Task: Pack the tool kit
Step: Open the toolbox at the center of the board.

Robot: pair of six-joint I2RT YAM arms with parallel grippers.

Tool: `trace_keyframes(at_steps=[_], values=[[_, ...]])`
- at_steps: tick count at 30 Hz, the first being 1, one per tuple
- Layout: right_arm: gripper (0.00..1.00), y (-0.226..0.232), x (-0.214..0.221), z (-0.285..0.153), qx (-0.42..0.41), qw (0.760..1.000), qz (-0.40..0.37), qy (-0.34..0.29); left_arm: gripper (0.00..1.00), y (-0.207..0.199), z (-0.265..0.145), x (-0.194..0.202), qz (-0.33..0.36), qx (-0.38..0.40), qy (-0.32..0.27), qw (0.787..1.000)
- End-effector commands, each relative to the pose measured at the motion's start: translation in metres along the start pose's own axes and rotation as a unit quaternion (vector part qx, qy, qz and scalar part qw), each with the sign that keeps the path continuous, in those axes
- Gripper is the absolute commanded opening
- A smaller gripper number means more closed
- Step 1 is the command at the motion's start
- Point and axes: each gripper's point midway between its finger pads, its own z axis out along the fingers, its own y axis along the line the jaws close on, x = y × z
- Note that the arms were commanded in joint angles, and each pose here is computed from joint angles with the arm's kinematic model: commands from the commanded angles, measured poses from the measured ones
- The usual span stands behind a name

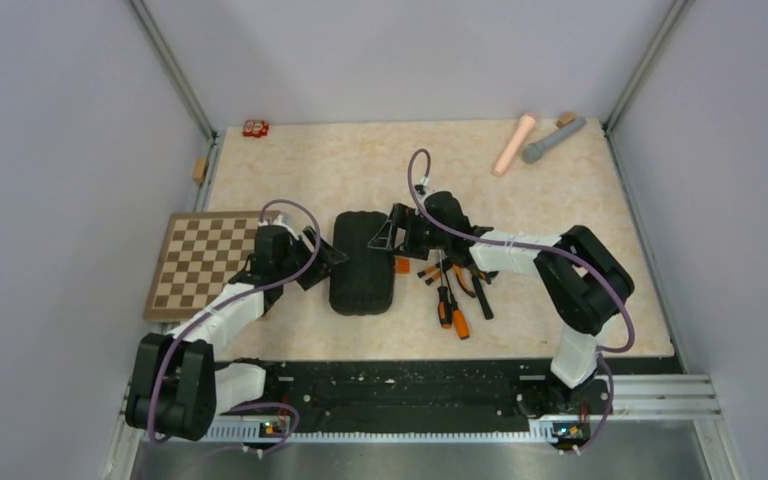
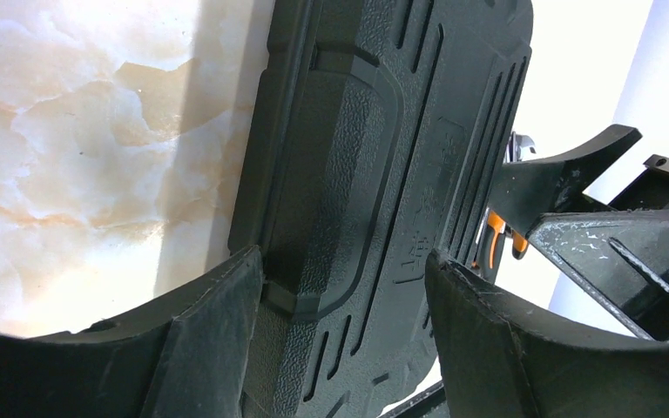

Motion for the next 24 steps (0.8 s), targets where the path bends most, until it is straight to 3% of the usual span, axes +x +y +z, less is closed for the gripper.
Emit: trace_keyframes(at_steps=[1, 10, 24], values=[[0.87, 0.021, 0.004, 0.002, -0.033, 0.999, -0.006, 0.005, 0.73, -0.01, 0.003, 0.01, -0.02, 0.035, 0.021, 0.999], [0.87, 0.006, 0.009, 0.0, 0.001, 1.0, -0.018, 0.008, 0.73, -0.01, 0.004, 0.012, -0.033, 0.04, 0.02, 0.998], [0.83, 0.103, 0.002, -0.024, -0.176, 0.983, -0.046, 0.037, 0.73, -0.016, 0.009, 0.013, -0.049, 0.062, 0.025, 0.997]])
